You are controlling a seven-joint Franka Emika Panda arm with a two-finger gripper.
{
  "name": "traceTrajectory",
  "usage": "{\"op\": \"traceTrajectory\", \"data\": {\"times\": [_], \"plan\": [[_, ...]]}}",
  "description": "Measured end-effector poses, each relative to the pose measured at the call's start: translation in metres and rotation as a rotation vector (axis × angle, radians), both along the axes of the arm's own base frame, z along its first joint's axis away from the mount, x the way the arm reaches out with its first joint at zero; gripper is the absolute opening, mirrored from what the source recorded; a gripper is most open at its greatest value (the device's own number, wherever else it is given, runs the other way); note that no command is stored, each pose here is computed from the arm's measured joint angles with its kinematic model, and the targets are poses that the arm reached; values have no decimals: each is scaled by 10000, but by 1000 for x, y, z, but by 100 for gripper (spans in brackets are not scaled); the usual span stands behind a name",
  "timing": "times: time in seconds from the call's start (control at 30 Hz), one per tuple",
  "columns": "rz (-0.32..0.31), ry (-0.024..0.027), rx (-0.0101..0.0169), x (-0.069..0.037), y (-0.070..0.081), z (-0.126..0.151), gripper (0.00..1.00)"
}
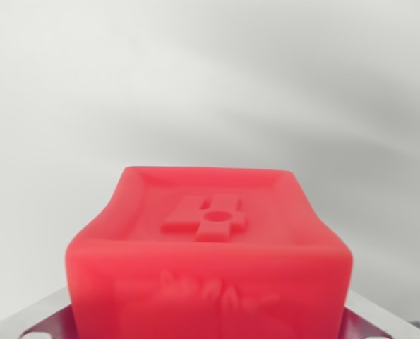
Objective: Destack cube
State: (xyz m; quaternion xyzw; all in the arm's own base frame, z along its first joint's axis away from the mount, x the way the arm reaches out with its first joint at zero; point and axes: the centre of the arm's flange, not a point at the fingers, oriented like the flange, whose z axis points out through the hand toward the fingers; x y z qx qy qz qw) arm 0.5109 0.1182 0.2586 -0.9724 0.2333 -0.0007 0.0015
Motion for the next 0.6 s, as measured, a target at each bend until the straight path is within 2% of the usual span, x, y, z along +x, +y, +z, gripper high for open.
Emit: {"op": "traceTrajectory", "data": {"times": [0.6], "plan": [[-218,-3,11,17,30,0,0]]}}
